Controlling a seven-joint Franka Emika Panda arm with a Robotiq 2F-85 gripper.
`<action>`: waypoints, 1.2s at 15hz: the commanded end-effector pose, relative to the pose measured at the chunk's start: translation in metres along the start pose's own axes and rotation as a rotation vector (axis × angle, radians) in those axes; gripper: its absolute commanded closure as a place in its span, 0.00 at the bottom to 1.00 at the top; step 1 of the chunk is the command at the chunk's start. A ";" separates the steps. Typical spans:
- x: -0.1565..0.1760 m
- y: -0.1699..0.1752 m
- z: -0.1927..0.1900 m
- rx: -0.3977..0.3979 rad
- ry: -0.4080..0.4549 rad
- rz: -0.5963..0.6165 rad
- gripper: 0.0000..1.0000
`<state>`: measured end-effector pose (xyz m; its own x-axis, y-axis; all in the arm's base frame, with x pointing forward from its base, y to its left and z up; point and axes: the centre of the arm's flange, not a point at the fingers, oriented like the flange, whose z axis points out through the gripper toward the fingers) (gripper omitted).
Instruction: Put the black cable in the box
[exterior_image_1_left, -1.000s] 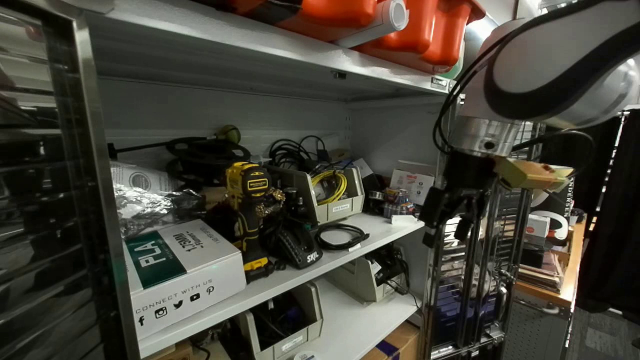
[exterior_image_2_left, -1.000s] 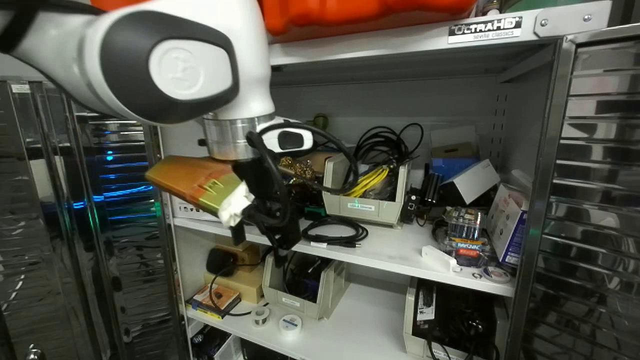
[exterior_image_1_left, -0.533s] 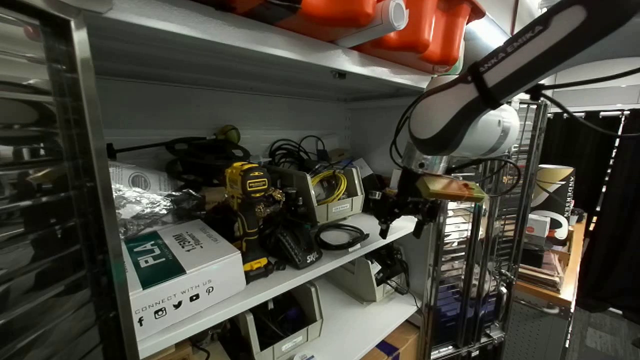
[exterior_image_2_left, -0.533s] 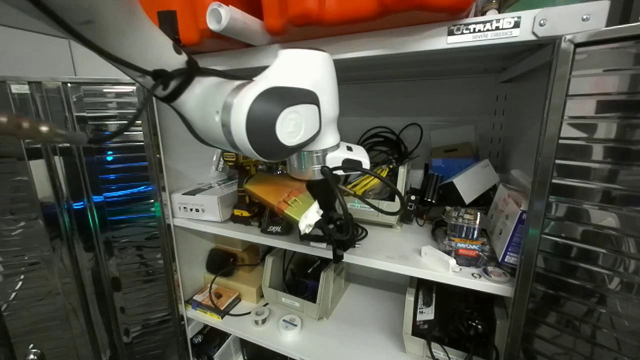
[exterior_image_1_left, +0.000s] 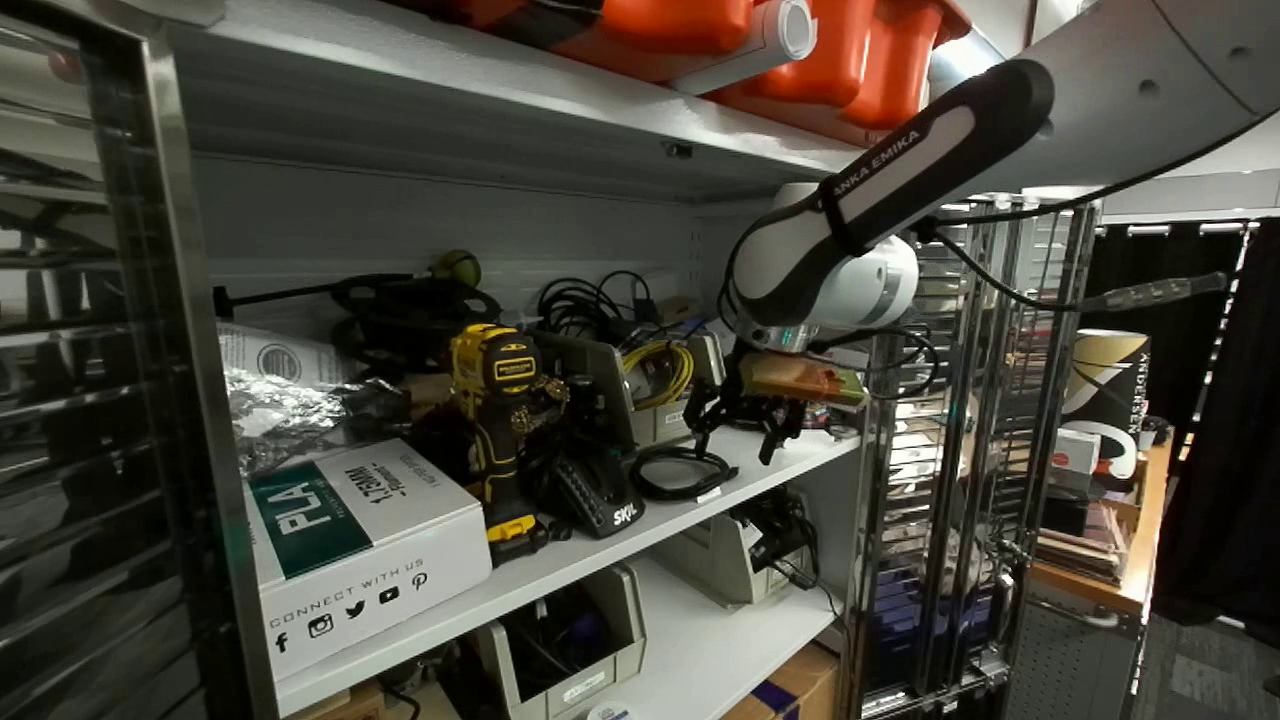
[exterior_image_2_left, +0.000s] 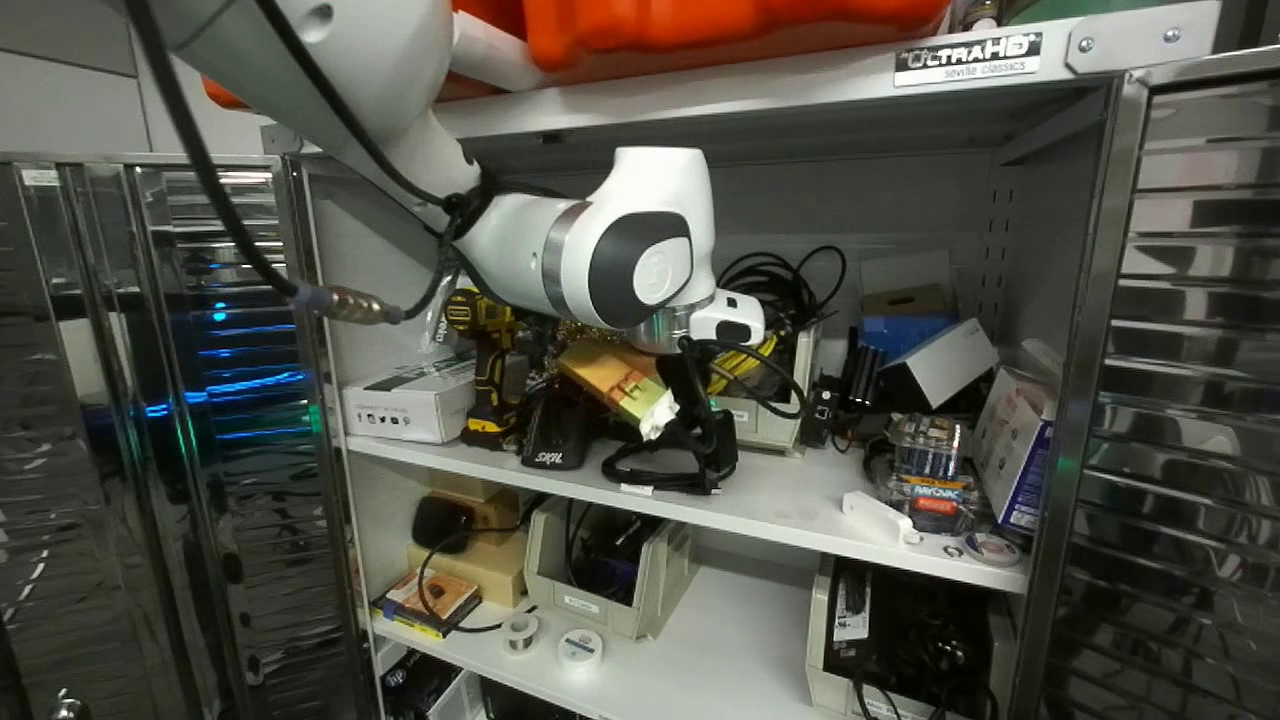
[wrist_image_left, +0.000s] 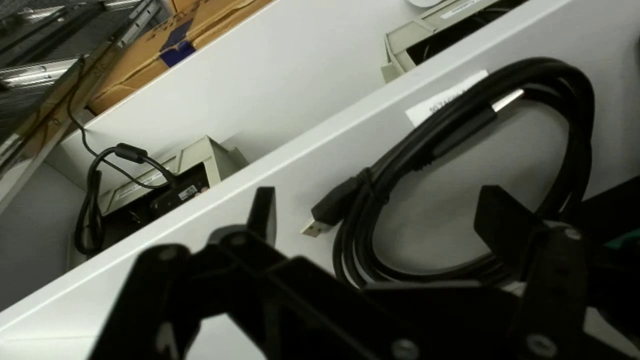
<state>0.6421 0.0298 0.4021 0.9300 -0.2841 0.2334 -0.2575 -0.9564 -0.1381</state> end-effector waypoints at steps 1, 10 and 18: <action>0.031 -0.025 0.016 -0.012 0.021 0.026 0.00; 0.032 -0.040 0.024 -0.082 -0.028 0.026 0.30; 0.016 -0.036 0.015 -0.221 -0.034 -0.049 0.89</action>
<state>0.6764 0.0547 0.3904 0.9455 -0.2573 0.1995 -0.2685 -0.9628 0.0308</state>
